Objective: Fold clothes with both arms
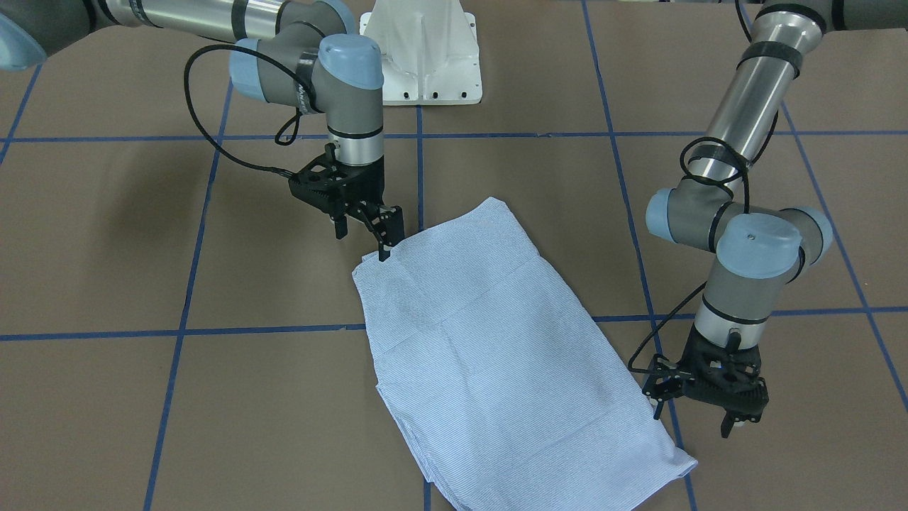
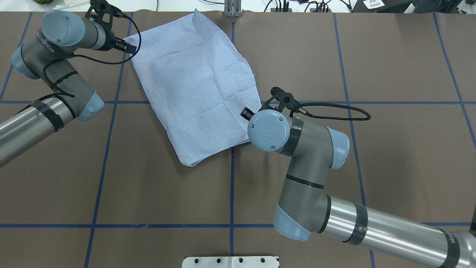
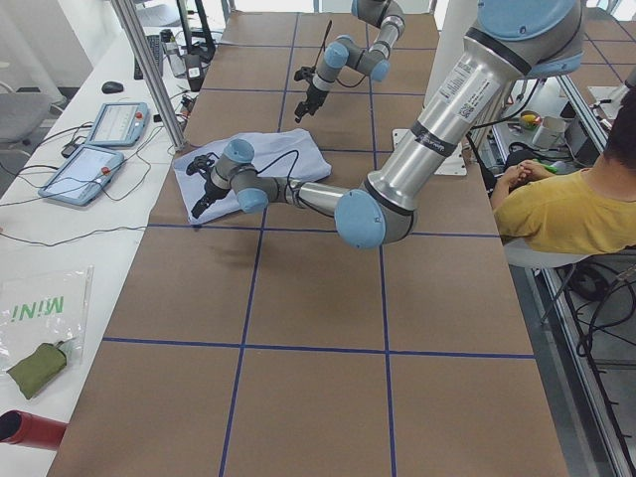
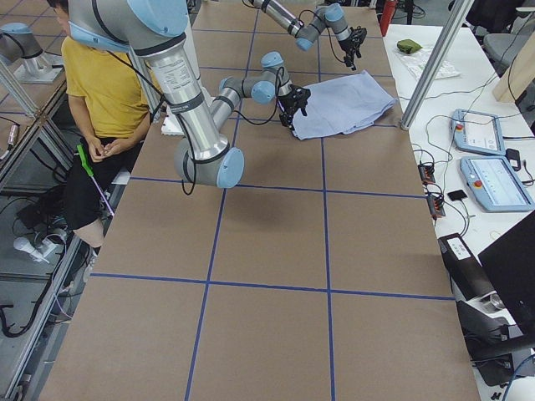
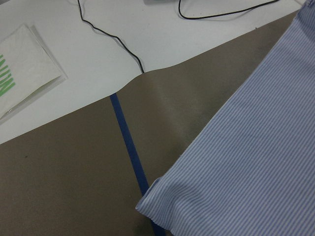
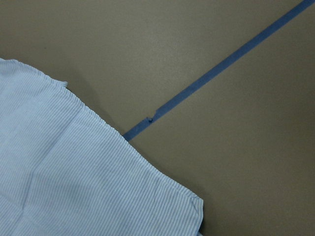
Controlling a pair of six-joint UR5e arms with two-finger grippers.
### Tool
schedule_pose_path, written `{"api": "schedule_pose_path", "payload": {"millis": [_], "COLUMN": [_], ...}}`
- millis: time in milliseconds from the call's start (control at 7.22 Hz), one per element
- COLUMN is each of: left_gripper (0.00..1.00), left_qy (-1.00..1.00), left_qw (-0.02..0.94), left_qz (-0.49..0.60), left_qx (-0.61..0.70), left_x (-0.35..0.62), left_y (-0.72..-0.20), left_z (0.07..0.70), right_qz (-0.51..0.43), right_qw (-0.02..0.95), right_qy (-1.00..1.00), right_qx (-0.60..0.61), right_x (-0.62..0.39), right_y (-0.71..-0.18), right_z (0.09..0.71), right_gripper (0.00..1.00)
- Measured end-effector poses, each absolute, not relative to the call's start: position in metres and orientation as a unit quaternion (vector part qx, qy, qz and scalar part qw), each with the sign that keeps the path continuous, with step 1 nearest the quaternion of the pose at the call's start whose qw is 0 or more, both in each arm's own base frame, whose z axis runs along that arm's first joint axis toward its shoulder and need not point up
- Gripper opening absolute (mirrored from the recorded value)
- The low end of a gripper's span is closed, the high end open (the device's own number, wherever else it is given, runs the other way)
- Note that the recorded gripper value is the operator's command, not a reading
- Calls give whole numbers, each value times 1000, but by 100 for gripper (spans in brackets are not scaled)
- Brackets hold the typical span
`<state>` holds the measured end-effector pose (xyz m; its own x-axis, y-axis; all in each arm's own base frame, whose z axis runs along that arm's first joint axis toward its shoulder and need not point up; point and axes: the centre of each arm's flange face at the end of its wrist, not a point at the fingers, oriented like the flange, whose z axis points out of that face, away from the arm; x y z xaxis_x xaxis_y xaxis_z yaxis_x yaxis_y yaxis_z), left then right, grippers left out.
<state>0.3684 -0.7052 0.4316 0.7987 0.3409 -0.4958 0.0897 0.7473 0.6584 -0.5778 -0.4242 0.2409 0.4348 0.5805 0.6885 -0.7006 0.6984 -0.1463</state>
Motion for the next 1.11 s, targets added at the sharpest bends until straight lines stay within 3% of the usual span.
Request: {"api": "schedule_pose_path", "payload": {"millis": [277,831,969,1108], "left_gripper": [100,100,100,100], "left_qy": [310,310,310,310], "left_qw": [882,882,882,882], "left_qz": [72,73,73,74], "left_qx": [349,348,348,348], "left_x": [369,371,371,371], "left_y": [-704,-703,-703,-703], "left_z": [432,433,433,433], "right_qz": [385,415,420,422], "right_qw": [845,836,834,833], "right_qy": [-360,-348,-347,-346], "right_qx": [93,89,87,86], "right_x": [-598,-611,-612,-613], "right_y": [-416,-416,-417,-418], "right_z": [251,263,264,265], "right_gripper": [77,74,62,41]}}
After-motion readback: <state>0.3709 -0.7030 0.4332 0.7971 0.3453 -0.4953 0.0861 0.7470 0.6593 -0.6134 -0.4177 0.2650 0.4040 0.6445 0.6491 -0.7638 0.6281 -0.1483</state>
